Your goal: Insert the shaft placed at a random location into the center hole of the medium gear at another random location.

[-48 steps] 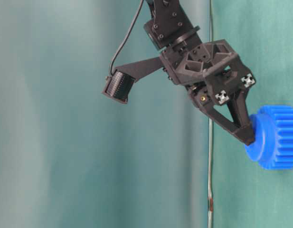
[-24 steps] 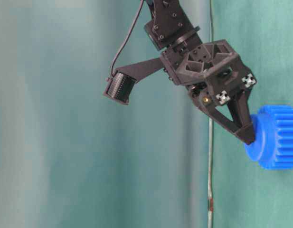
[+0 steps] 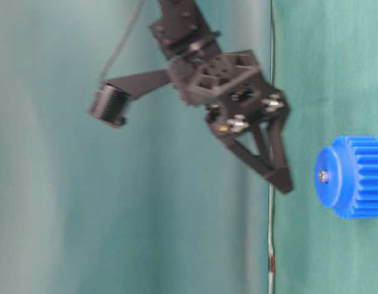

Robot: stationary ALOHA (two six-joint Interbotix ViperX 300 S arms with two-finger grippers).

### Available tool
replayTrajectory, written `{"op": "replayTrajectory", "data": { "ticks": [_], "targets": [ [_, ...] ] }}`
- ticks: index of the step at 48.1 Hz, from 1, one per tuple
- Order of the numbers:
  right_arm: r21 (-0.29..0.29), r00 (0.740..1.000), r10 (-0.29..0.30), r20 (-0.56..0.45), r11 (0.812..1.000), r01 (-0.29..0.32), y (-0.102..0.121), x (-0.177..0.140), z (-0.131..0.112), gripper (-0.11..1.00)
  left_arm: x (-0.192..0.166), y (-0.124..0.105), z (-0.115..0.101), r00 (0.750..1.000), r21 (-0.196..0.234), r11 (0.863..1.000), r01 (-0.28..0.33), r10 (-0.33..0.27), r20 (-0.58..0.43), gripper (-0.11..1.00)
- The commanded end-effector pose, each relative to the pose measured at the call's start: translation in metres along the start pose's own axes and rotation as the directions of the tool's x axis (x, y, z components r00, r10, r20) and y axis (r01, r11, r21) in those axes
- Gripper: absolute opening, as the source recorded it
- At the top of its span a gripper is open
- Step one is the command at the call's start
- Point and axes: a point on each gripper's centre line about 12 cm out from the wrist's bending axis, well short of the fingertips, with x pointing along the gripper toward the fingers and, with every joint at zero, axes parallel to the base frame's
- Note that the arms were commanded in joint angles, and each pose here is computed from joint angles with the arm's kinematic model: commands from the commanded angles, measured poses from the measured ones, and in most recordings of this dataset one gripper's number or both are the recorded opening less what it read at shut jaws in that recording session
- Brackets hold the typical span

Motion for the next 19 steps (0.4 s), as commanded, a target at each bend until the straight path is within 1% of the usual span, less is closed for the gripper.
{"op": "replayTrajectory", "data": {
  "ticks": [1, 12, 19],
  "targets": [
    [-0.016, 0.998, 0.007, 0.069, 1.0, -0.006, 0.002, -0.015, 0.028, 0.82, 0.002, -0.001, 0.009, 1.0, 0.0, 1.0, 0.003, -0.003, 0.021, 0.0],
    [-0.016, 0.995, 0.008, 0.104, 1.0, -0.006, 0.002, -0.033, 0.041, 0.82, 0.003, -0.001, 0.009, 1.0, 0.0, 1.0, 0.003, -0.003, 0.02, 0.0],
    [-0.017, 0.995, 0.009, 0.102, 1.0, -0.007, 0.002, -0.036, 0.04, 0.82, 0.003, 0.0, 0.008, 1.0, 0.0, 1.0, 0.002, -0.002, 0.02, 0.0]
  ]
}}
